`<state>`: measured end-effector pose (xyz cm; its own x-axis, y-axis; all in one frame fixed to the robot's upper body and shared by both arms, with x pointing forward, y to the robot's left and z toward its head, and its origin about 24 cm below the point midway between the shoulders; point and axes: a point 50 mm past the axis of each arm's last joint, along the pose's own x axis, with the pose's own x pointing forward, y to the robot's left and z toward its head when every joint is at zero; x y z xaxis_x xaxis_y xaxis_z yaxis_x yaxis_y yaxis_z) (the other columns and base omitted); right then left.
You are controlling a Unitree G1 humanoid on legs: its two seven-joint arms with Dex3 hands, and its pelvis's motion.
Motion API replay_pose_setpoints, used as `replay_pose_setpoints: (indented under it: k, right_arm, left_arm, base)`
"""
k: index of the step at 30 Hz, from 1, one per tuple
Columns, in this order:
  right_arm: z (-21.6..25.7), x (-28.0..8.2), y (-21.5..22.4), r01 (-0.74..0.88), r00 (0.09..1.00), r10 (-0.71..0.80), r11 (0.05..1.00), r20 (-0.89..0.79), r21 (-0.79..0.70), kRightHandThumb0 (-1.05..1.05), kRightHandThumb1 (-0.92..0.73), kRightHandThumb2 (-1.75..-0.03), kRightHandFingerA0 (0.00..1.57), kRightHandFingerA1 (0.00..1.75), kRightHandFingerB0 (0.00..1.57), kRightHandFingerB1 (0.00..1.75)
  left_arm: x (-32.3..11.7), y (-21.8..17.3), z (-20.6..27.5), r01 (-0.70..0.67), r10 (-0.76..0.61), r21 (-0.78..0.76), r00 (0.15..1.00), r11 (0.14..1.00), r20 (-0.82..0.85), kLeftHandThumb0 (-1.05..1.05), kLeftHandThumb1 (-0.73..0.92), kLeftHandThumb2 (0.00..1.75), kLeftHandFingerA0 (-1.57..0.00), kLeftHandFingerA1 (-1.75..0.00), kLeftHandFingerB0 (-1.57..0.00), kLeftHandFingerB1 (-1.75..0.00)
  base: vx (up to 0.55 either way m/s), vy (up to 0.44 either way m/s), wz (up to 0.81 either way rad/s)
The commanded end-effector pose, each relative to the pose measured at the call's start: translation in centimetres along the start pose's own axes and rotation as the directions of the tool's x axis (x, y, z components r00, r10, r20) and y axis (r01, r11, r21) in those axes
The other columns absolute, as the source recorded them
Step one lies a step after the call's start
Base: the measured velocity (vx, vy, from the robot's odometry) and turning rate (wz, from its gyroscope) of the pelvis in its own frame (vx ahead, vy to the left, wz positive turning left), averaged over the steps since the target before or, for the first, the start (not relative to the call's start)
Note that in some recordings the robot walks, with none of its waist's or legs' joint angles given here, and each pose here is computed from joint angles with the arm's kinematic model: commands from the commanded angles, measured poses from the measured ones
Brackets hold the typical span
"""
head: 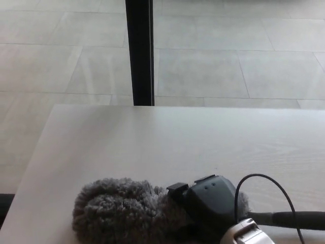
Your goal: The robot uses its right hand to pick up the duster kept in the middle of the desk and use it to wipe the desk by swiping its surface twice
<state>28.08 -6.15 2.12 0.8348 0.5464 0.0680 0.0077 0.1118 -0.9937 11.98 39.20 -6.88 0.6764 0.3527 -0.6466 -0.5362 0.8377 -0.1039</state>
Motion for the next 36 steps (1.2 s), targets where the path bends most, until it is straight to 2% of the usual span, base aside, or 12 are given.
replay_pose_setpoints:
  k: [1, 4, 5, 7, 8, 13, 20, 21, 23, 25, 26, 36]
  right_arm:
    - [0.2, -3.2, 1.9, -0.191, 0.976, 0.191, 0.982, 0.105, -0.011, -0.3, -0.37, -0.86, 1.29, 1.38, 0.87, 0.82]
    - [-0.1, -3.0, 1.5, -0.2, 0.972, 0.205, 0.978, 0.113, -0.054, -0.31, -0.52, -0.6, 1.03, 1.67, 0.93, 0.7]
    - [-0.2, -2.9, 1.4, -0.199, 0.973, 0.204, 0.979, 0.112, -0.052, -0.3, -0.34, -0.84, 1.3, 1.38, 0.87, 0.81]
    - [-0.5, -2.3, 1.1, -0.199, 0.972, 0.208, 0.976, 0.107, -0.091, -0.28, -0.37, -0.87, 1.28, 1.36, 0.87, 0.81]
    - [-0.8, -1.9, 0.9, -0.198, 0.972, 0.208, 0.976, 0.107, -0.093, -0.22, -0.55, -0.69, 1.0, 1.68, 0.92, 0.79]
    - [-2.0, 1.2, -1.3, -0.123, 0.989, 0.134, 0.982, 0.069, -0.142, -0.17, -0.54, -0.79, 0.97, 1.75, 0.89, 0.99]
    - [-3.3, 5.9, -4.9, 0.007, 1.0, -0.006, 0.977, 0.008, -0.213, -0.28, -0.38, -0.91, 1.33, 1.42, 0.94, 1.02]
    - [-3.5, 6.4, -5.2, 0.025, 1.0, -0.028, 0.981, -0.014, -0.193, -0.16, -0.43, -0.84, 0.99, 1.75, 0.89, 1.22]
    - [-4.0, 7.0, -5.5, 0.034, 0.997, -0.047, 0.977, -0.056, -0.213, -0.18, -0.45, -0.84, 1.01, 1.75, 0.88, 1.26]
    - [-4.8, 7.1, -5.3, 0.029, 0.991, -0.055, 0.977, -0.119, -0.212, -0.29, -0.39, -0.9, 1.28, 1.4, 0.95, 1.08]
    - [-5.3, 7.0, -5.2, 0.008, 0.988, -0.04, 0.976, -0.146, -0.217, -0.24, -0.56, -0.72, 0.97, 1.75, 0.84, 1.07]
    - [-14.8, 0.1, -2.6, -0.217, 0.858, 0.081, 0.952, -0.507, -0.216, -0.32, -0.57, -0.6, 0.85, 1.66, 0.83, 0.85]
  left_arm:
    - [-0.2, 0.7, 0.9, -0.019, 0.019, 0.004, 0.999, 1.0, 0.031, -0.86, 0.92, 0.73, -0.4, -0.61, -0.33, -0.45]
    - [-0.2, 0.7, 0.9, -0.023, 0.023, -0.003, 0.999, 1.0, 0.032, -0.85, 0.92, 0.73, -0.39, -0.58, -0.32, -0.42]
    - [-0.2, 0.6, 0.7, -0.02, 0.021, -0.006, 0.999, 1.0, 0.027, -0.85, 0.92, 0.73, -0.39, -0.59, -0.32, -0.43]
    - [-0.2, 0.6, 0.5, -0.018, 0.018, 0.003, 1.0, 1.0, 0.025, -0.85, 0.92, 0.74, -0.39, -0.6, -0.32, -0.45]
    - [-0.3, 0.6, 0.5, -0.016, 0.016, 0.004, 0.999, 1.0, 0.027, -0.87, 0.92, 0.73, -0.4, -0.62, -0.34, -0.45]
    - [-0.4, 0.8, 0.4, -0.019, 0.019, -0.012, 1.0, 1.0, 0.022, -0.84, 0.92, 0.73, -0.38, -0.61, -0.32, -0.45]
    - [-0.3, 0.7, 0.4, -0.019, 0.019, -0.007, 1.0, 1.0, 0.018, -0.83, 0.92, 0.74, -0.38, -0.59, -0.3, -0.42]
    - [-0.3, 0.8, 0.3, -0.018, 0.018, -0.009, 1.0, 1.0, 0.017, -0.83, 0.92, 0.75, -0.37, -0.59, -0.3, -0.43]
    - [-0.4, 0.8, 0.3, -0.016, 0.016, -0.006, 1.0, 1.0, 0.019, -0.84, 0.92, 0.74, -0.37, -0.59, -0.3, -0.43]
    - [-0.3, 0.7, 0.1, -0.02, 0.02, -0.001, 1.0, 1.0, 0.013, -0.83, 0.92, 0.75, -0.37, -0.58, -0.31, -0.41]
    - [-0.3, 0.7, 0.1, -0.016, 0.016, 0.001, 1.0, 1.0, 0.014, -0.83, 0.92, 0.76, -0.36, -0.58, -0.3, -0.42]
    - [-0.6, 0.9, -0.6, -0.025, 0.026, -0.033, 1.0, 0.999, 0.01, -0.83, 0.92, 0.75, -0.36, -0.58, -0.3, -0.42]
  base:
    - [0.0, 0.0, 0.0]
    - [0.0, 0.0, 0.0]
    - [0.0, 0.0, 0.0]
    - [0.0, 0.0, 0.0]
    - [0.0, 0.0, 0.0]
    - [0.0, 0.0, 0.0]
    - [0.0, 0.0, 0.0]
    - [0.0, 0.0, 0.0]
    - [0.0, 0.0, 0.0]
    - [0.0, 0.0, 0.0]
    - [0.0, 0.0, 0.0]
    - [0.0, 0.0, 0.0]
